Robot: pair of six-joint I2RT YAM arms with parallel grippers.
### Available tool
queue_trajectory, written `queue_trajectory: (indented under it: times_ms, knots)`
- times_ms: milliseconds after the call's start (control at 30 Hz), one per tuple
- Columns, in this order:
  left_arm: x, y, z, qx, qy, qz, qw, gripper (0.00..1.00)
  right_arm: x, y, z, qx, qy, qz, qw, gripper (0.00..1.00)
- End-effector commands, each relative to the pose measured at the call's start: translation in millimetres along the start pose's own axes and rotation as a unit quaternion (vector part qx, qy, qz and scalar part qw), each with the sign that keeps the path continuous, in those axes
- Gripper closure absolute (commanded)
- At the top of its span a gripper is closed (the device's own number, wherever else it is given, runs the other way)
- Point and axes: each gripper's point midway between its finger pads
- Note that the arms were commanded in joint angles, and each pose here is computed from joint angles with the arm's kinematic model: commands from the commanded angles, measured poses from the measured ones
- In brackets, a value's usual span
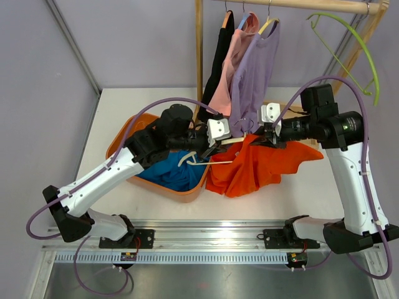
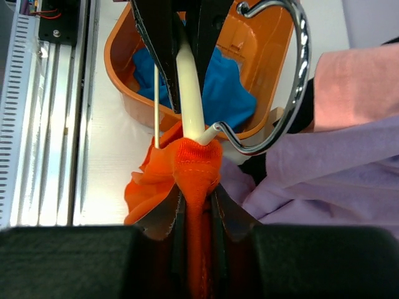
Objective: Remove the t-shirt from the hanger
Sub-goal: Remove the tshirt from the hanger
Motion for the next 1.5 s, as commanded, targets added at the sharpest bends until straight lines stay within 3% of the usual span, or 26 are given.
queue_trajectory:
  times_ms: [0, 33, 100, 133, 300, 400, 500, 700, 933, 1133, 1233, 1333, 1367, 1400, 1433, 1467]
  knots:
    - [9.2, 18.1, 2.1, -0.03, 0.013, -0.003, 0.999, 1.0, 34.3, -9.2, -4.7, 0.025, 0.023, 0.114, 0.993, 0.95]
    - [9.1, 16.6, 1.5, -0.025, 0.013, -0.013, 1.0, 1.0, 31.9, -15.3, -2.4, 0.035, 0.01, 0.162, 0.986, 0.89]
    - [11.2, 18.4, -1.1, -0.028, 0.018, -0.05, 0.998, 1.0, 6.9, -21.5, -5.0, 0.051, -0.059, 0.169, 0.982, 0.66]
    - [11.7, 18.9, -1.9, -0.03, 0.018, -0.067, 0.997, 1.0, 3.0, -23.9, -5.9, 0.053, -0.08, 0.208, 0.973, 0.42]
    - [14.8, 13.6, -1.0, -0.033, 0.024, -0.214, 0.976, 1.0, -27.4, -3.1, -29.7, 0.024, -0.198, 0.237, 0.951, 0.07]
    - [11.1, 15.2, 1.4, -0.036, 0.022, -0.265, 0.963, 1.0, -36.2, 14.9, -46.8, -0.005, -0.253, 0.225, 0.941, 0.0]
    - [12.3, 28.2, 2.8, -0.059, 0.021, -0.312, 0.948, 1.0, -27.9, 12.7, -46.0, -0.019, -0.26, 0.266, 0.928, 0.03]
    - [17.4, 49.9, 8.8, -0.085, 0.021, -0.406, 0.91, 1.0, -16.2, -4.6, -33.7, -0.06, -0.282, 0.41, 0.865, 0.13]
    - [12.0, 64.1, 9.7, -0.102, 0.0, -0.44, 0.892, 1.0, -25.2, -29.6, -14.4, -0.05, -0.283, 0.471, 0.834, 0.2]
    - [8.3, 67.2, 11.6, -0.107, -0.007, -0.442, 0.89, 1.0, -42.5, -40.0, -1.2, -0.039, -0.294, 0.462, 0.836, 0.27]
    - [7.5, 68.8, 12.3, -0.11, -0.011, -0.442, 0.89, 1.0, -44.2, -45.8, 2.9, -0.026, -0.298, 0.456, 0.838, 0.4]
    - [7.3, 69.1, 12.5, -0.111, -0.011, -0.441, 0.891, 1.0, -46.1, -48.1, 1.2, -0.02, -0.306, 0.448, 0.84, 0.65]
    - [6.8, 67.3, 12.6, -0.108, -0.01, -0.441, 0.891, 1.0, -47.4, -46.5, -0.9, -0.021, -0.31, 0.445, 0.84, 0.83]
    - [7.6, 65.0, 13.1, -0.105, -0.006, -0.441, 0.891, 1.0, -48.0, -44.5, -3.0, -0.024, -0.313, 0.442, 0.84, 0.94]
    - [8.3, 63.1, 12.8, -0.103, -0.002, -0.434, 0.895, 1.0, -48.5, -40.6, -6.3, -0.028, -0.317, 0.435, 0.842, 1.0]
    - [7.3, 56.3, 12.5, -0.091, 0.003, -0.434, 0.896, 1.0, -50.2, -35.5, -11.1, -0.032, -0.323, 0.428, 0.844, 1.0]
Point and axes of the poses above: each gripper's point midway between its finger pads, its own z axis out along the fingers, its own x axis along the line the jaws close on, y = z × x, and after that the axes turned 2 degrees about -z, right-handed
